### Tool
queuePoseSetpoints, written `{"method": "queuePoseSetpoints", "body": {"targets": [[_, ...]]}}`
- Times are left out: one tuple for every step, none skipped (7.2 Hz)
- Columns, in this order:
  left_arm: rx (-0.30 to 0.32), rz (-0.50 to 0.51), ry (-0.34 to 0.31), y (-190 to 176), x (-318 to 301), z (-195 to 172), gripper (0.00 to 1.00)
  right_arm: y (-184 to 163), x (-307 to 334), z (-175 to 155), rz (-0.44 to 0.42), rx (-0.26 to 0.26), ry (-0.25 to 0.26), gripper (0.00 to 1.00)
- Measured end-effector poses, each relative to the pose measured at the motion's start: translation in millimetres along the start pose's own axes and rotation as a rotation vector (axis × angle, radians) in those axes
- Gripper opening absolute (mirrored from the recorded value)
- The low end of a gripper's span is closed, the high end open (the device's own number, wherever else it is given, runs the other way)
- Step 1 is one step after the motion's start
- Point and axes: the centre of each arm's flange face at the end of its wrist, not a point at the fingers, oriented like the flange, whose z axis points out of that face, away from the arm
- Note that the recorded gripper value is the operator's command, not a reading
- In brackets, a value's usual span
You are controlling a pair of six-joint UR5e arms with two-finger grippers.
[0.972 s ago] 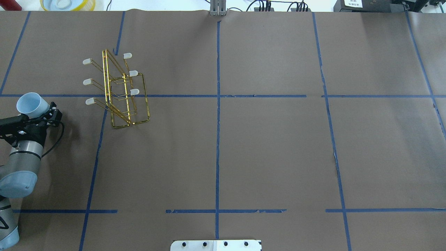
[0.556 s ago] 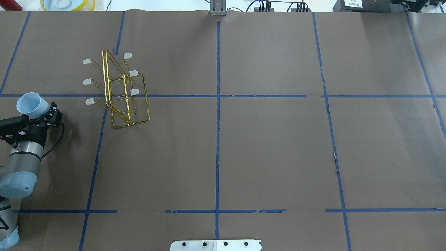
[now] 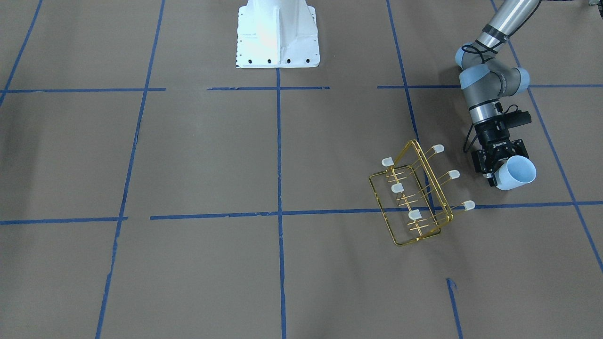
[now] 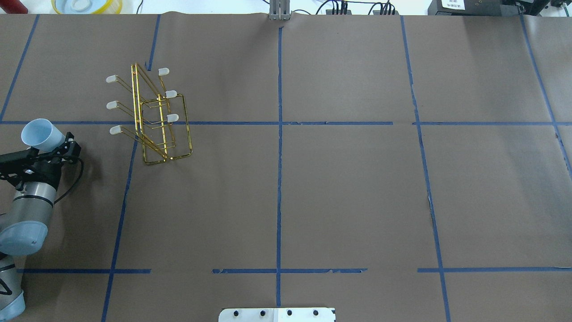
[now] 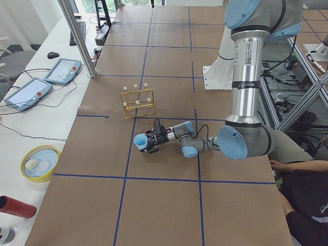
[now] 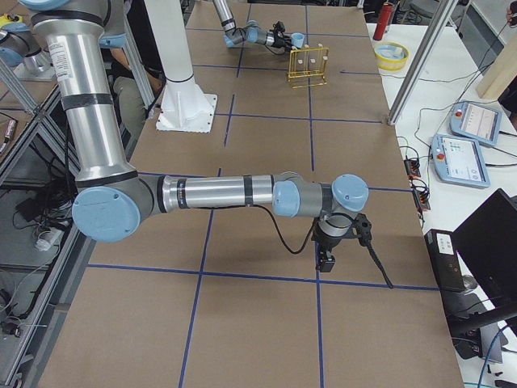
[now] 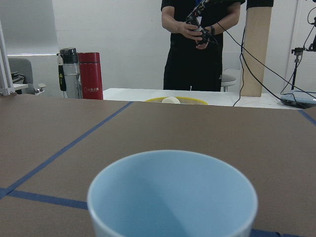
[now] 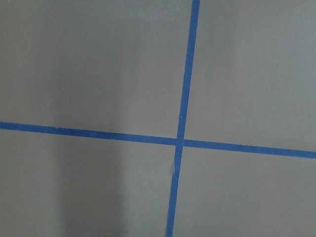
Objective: Hang cup on cup holder
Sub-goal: 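Close the left gripper on the cup rim and hold it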
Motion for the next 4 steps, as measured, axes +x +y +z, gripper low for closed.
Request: {"method": "queuePoseSetpoints", "body": {"targets": [[-0.001, -0.002, 0.001, 0.2, 0.2, -0.3, 0.58, 0.0, 0.0, 0.0, 0.000, 0.000, 0.000, 1.00], [0.000, -0.003, 0.001, -0.1, 0.6, -0.7, 0.51, 0.0, 0.0, 0.0, 0.000, 0.000, 0.000, 1.00], [0.001, -0.003, 0.002, -1.2, 1.5, -0.9, 0.45, 0.0, 0.0, -0.1, 0.000, 0.000, 0.000, 1.00], [0.003, -0.005, 0.003, -4.2, 3.6, -1.4, 0.41, 0.0, 0.0, 0.0, 0.000, 0.000, 0.000, 1.00]]}}
